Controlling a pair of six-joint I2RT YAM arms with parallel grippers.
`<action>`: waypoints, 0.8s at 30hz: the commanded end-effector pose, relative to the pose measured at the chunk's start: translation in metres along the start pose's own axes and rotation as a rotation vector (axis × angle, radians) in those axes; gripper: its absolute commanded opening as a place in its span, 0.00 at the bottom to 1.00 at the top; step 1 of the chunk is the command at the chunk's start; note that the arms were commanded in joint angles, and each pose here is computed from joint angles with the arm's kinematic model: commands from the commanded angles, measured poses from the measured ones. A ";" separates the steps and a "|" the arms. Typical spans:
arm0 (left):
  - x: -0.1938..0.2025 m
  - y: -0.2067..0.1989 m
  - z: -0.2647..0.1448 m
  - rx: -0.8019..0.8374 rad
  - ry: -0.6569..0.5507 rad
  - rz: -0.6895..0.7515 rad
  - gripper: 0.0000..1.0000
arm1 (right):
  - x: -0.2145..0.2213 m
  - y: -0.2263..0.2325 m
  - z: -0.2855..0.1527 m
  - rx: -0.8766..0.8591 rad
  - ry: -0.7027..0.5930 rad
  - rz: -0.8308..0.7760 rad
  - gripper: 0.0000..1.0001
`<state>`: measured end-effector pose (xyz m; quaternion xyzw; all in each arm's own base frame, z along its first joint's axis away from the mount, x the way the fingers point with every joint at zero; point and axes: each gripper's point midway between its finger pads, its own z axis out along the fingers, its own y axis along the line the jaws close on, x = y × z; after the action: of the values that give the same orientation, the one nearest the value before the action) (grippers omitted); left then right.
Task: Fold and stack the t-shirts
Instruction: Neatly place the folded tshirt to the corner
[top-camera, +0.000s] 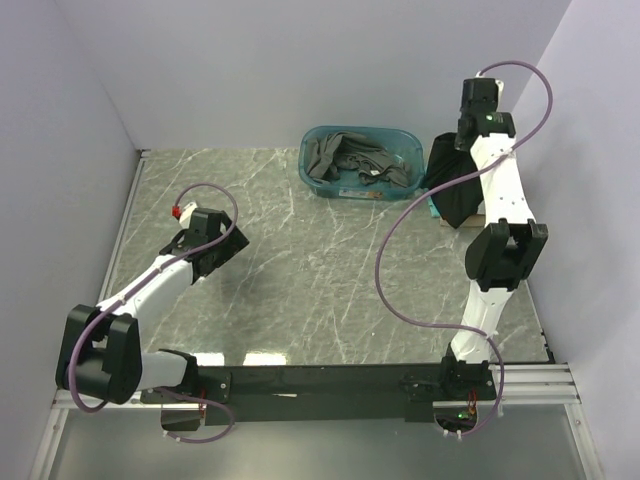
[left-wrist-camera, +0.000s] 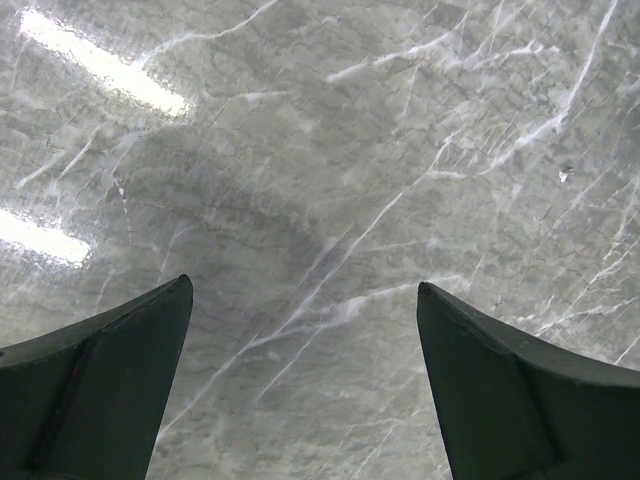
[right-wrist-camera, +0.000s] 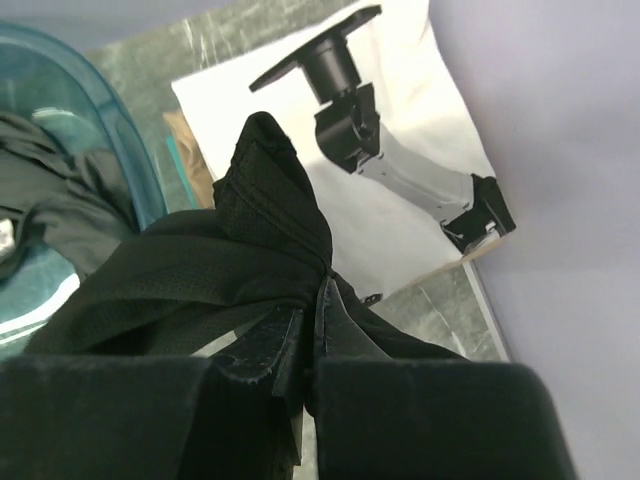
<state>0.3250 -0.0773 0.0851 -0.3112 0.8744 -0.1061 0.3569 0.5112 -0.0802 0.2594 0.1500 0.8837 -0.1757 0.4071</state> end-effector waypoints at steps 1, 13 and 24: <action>-0.015 -0.014 -0.003 0.030 -0.034 0.007 1.00 | -0.032 -0.013 -0.016 -0.009 -0.069 0.067 0.00; -0.014 -0.013 -0.001 0.022 -0.032 0.007 0.99 | -0.037 -0.029 -0.002 0.017 -0.068 0.040 0.00; -0.014 -0.011 0.000 0.006 -0.032 0.009 0.99 | -0.039 -0.065 0.042 0.212 -0.096 0.068 0.00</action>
<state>0.3261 -0.0775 0.0824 -0.3114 0.8762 -0.1034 0.3531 0.5274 -0.1353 0.2421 0.1781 0.8772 -0.2245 0.3853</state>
